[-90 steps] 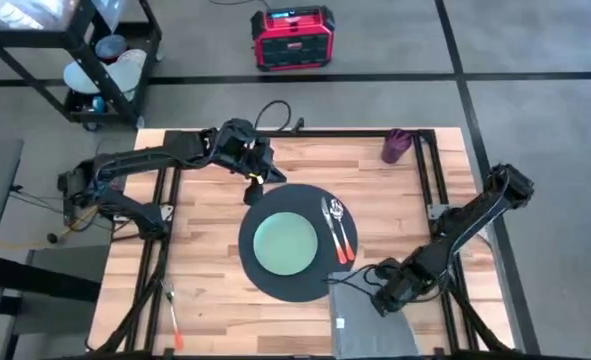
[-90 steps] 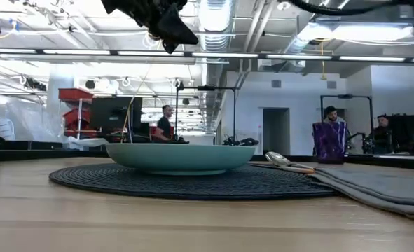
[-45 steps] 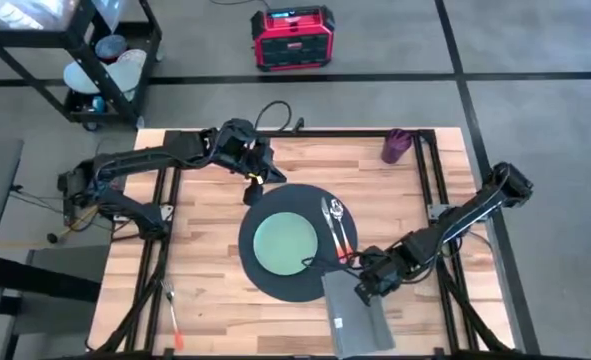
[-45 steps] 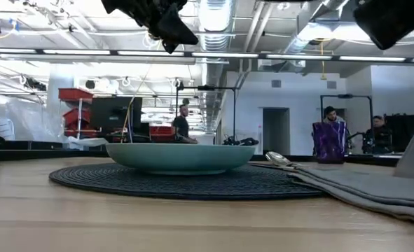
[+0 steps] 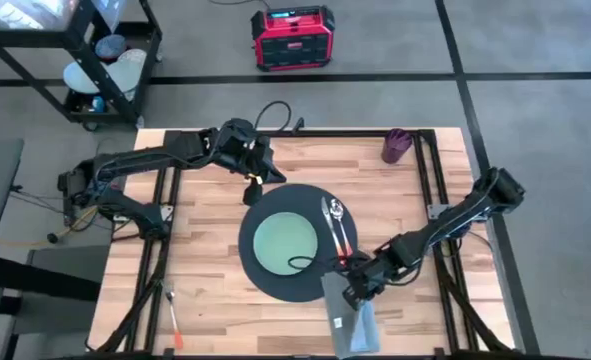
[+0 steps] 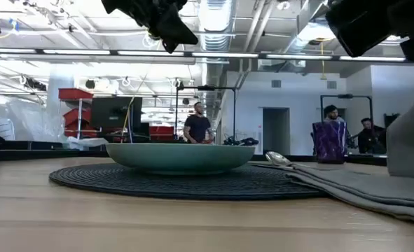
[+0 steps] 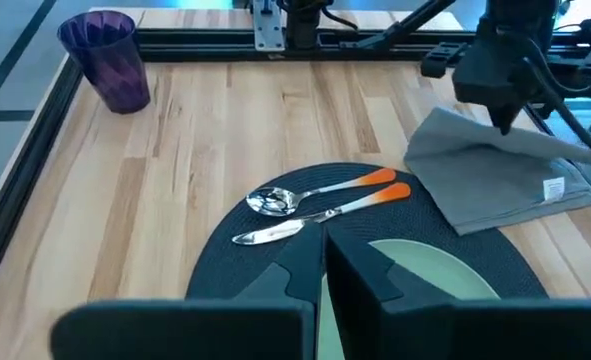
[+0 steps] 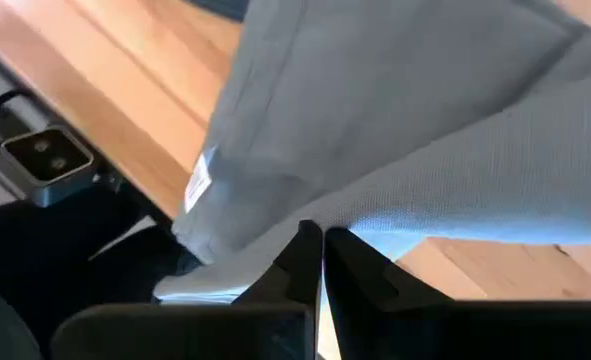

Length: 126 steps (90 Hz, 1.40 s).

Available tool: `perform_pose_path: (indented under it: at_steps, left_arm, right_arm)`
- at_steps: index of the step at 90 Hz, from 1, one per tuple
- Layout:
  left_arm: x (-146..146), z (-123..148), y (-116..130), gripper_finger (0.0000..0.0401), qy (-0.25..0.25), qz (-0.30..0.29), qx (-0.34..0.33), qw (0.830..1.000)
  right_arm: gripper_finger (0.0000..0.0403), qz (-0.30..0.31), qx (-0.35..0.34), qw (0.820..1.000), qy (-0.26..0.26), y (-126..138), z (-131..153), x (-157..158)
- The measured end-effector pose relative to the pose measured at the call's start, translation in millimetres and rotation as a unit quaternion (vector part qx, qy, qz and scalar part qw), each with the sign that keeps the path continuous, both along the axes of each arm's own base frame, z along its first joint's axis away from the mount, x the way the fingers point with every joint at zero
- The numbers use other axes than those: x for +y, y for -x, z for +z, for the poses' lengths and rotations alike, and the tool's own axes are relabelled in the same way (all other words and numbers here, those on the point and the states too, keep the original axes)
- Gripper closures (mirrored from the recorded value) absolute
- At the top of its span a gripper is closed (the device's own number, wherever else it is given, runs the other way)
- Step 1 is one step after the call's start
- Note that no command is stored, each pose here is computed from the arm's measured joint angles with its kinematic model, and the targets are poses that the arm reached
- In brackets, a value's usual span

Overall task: Set table place
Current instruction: Fold the gray table napkin

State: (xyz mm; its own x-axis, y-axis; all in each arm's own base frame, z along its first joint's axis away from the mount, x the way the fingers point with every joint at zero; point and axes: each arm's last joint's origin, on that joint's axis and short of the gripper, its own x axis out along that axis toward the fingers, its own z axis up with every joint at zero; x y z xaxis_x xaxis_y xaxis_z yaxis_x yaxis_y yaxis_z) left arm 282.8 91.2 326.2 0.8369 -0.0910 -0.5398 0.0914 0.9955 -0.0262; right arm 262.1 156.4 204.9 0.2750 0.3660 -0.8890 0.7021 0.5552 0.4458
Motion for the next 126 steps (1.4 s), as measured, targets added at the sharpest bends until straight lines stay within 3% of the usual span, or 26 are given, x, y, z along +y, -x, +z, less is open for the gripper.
perform_pose_path:
  at_steps: [54,126]
  left_arm:
    - [0.1,0.1,-0.1,0.0401,0.000,0.001,-0.001,1.000]
    - [0.1,0.1,-0.1,0.0401,0.005,0.005,0.000,1.000]
  right_arm:
    - [0.0403,0.103,-0.066,0.992,-0.008,-11.1,10.9,2.5]
    - [0.0402,0.148,-0.150,0.977,-0.015,-20.5,18.0,7.3]
